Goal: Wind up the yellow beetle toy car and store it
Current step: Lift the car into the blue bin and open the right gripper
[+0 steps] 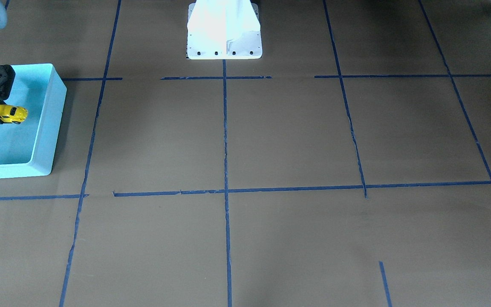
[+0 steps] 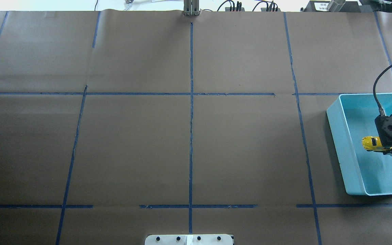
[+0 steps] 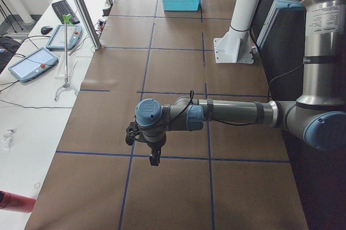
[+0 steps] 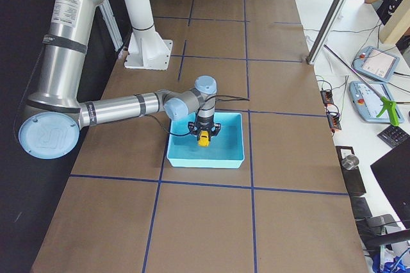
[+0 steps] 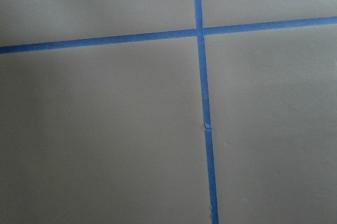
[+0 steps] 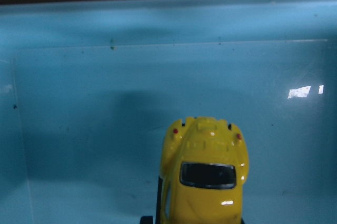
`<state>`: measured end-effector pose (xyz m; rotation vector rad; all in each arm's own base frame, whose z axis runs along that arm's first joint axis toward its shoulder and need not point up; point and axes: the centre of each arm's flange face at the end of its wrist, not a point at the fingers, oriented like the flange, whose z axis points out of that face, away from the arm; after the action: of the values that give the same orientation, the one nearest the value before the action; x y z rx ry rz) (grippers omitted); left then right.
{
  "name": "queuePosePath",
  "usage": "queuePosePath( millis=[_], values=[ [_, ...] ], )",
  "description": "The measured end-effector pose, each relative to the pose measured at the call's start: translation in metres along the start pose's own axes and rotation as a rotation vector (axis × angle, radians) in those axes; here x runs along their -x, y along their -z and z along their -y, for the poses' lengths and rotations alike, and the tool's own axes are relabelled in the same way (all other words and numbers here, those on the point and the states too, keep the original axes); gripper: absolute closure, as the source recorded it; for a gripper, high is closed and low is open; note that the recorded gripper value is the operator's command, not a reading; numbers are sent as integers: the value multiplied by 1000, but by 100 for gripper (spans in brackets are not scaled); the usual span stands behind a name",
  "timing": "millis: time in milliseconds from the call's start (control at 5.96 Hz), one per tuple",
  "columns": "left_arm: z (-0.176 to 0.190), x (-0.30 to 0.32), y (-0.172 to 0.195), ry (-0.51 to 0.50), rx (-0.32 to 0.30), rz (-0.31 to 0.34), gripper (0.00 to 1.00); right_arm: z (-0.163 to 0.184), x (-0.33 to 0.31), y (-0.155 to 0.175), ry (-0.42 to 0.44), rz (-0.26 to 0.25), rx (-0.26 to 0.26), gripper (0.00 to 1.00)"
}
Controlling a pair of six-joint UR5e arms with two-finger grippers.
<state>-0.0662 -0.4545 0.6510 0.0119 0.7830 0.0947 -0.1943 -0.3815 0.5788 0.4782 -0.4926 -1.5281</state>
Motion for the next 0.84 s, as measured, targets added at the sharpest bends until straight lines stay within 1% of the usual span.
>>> queuePosePath(
  millis=[168,503,671,839],
  values=[
    [0,0,0,0,0,0,0,0,-2,-16,2,7,14,100],
    [2,0,0,-2,-1,1,0,-7,-6,-37,3,5,13,99],
    [4,0,0,-2,-1,1,0,-6,-8,-39,0,2,7,80],
    [4,1,0,-2,-1,1,0,0,-11,-36,0,-4,-5,54]
  ],
)
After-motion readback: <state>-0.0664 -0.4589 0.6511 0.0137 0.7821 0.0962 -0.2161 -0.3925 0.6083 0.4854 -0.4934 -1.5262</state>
